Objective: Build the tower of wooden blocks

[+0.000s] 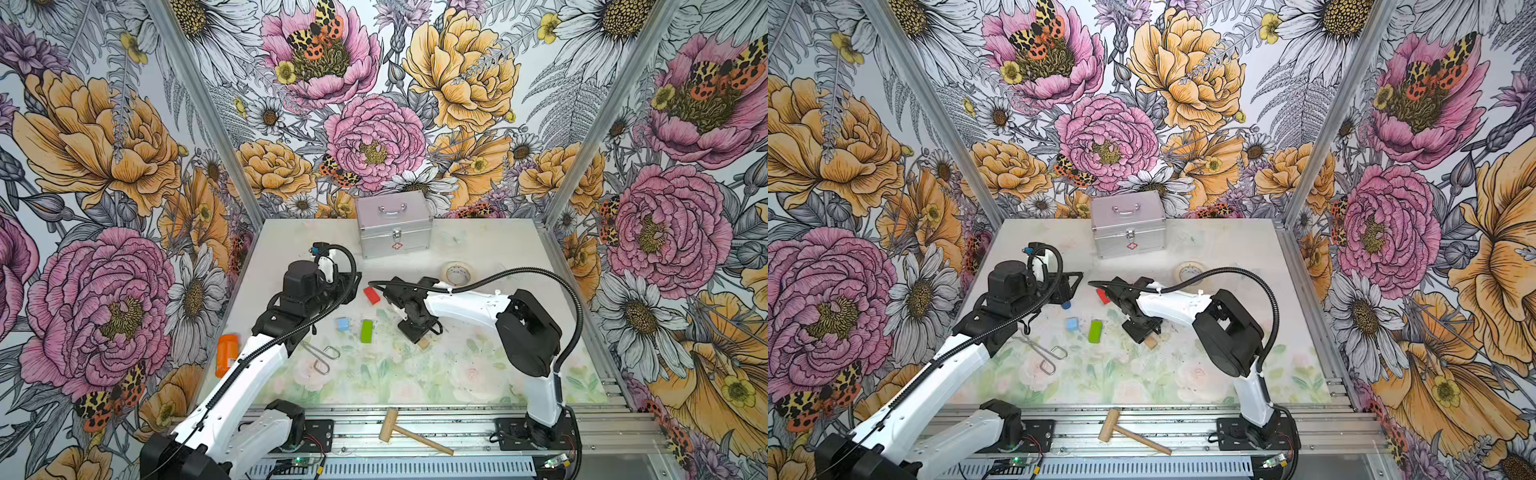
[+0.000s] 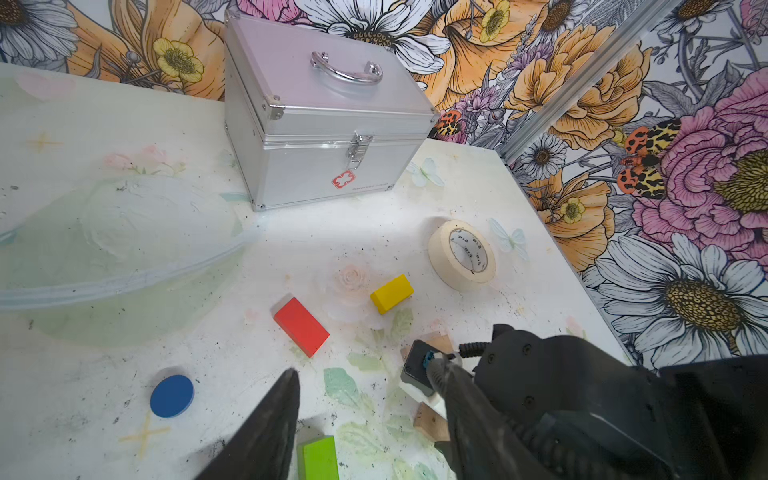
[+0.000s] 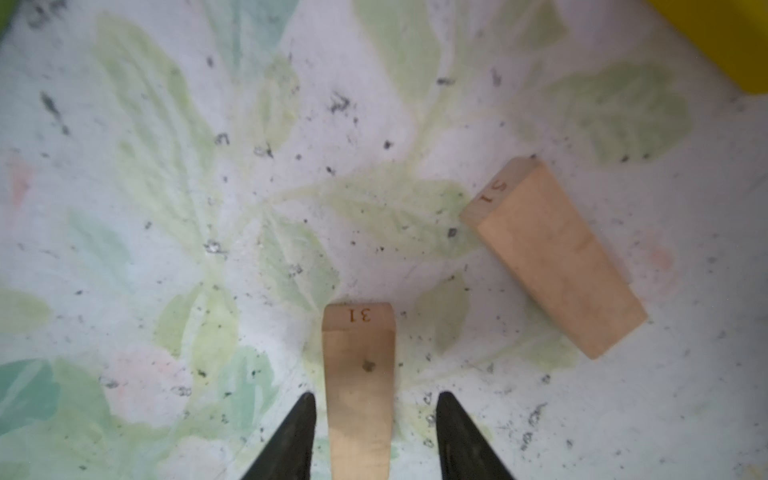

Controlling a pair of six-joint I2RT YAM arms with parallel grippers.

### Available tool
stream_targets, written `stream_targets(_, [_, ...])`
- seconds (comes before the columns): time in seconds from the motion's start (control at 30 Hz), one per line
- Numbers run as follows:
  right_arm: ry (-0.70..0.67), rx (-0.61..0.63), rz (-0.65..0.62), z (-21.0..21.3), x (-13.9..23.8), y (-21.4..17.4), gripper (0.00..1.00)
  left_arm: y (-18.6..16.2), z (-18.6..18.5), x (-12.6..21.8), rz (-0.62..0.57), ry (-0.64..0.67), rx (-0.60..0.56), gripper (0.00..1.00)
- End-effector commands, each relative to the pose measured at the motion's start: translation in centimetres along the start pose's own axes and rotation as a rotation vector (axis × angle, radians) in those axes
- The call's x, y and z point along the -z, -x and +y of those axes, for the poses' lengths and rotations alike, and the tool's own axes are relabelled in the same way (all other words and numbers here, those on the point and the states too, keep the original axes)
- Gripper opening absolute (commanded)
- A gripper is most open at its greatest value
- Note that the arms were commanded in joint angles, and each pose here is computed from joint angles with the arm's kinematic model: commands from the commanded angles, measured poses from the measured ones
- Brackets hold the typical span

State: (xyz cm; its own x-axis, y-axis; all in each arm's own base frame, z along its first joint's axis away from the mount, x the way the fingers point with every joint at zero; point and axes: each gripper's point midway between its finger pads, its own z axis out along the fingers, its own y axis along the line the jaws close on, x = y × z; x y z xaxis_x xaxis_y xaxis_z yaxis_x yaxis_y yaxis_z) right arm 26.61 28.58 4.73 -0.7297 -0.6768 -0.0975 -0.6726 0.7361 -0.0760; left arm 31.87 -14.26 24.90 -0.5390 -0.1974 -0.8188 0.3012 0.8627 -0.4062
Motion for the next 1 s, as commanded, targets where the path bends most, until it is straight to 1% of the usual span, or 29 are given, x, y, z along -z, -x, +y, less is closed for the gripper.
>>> stream_targets(0.0, [-0.022, -0.034, -0.138, -0.7, 4.5, 1.6, 0.52, 0.5, -0.3, 0.4, -0.025, -0.021, 0.010, 0.58])
stream_targets(0.03, [-0.021, -0.045, -0.159, -0.7, 5.3, 1.7, 0.54, 0.5, -0.4, 0.4, -0.024, -0.022, 0.010, 0.58])
stream_targets(0.1, [-0.010, -0.076, -0.207, -0.9, 7.6, 1.8, 0.55, 0.6, -0.4, 0.4, -0.027, -0.024, 0.011, 0.58])
stream_targets(0.17, [0.005, -0.104, -0.226, -0.9, 8.7, 1.3, 0.53, 0.5, -0.4, 0.4, -0.023, -0.027, 0.015, 0.57])
stream_targets(0.23, [0.033, -0.131, -0.222, -0.6, 8.8, 0.6, 0.40, 0.4, -0.5, 0.3, -0.021, -0.031, 0.018, 0.58])
stream_targets(0.3, [0.067, -0.170, -0.184, 0.0, 7.8, -0.7, 0.15, 0.4, -0.5, 0.2, -0.018, -0.034, 0.022, 0.58])
stream_targets(0.33, [0.074, -0.186, -0.161, 0.2, 7.1, -1.3, 0.04, 0.4, -0.5, 0.1, -0.015, -0.035, 0.021, 0.58])
stream_targets(0.37, [0.087, -0.206, -0.139, 0.5, 6.1, -1.9, 0.00, 0.4, -0.5, 0.0, -0.013, -0.036, 0.022, 0.58])
stream_targets(0.47, [0.157, -0.263, -0.103, 1.9, 3.5, -3.2, 0.00, 0.3, -0.6, 0.0, -0.009, -0.039, 0.022, 0.58])
stream_targets(0.6, [0.231, -0.308, -0.131, 3.6, 2.4, -2.9, 0.00, 0.3, -0.5, -0.1, -0.009, -0.034, 0.024, 0.58])
stream_targets(0.87, [0.290, -0.326, -0.118, 5.2, 0.7, -2.2, 0.00, 0.2, -0.3, -0.2, -0.006, -0.028, 0.025, 0.58])
stream_targets(0.97, [0.288, -0.329, -0.099, 5.3, 0.0, -2.4, 0.00, 0.1, -0.4, -0.3, -0.001, -0.028, 0.025, 0.58])
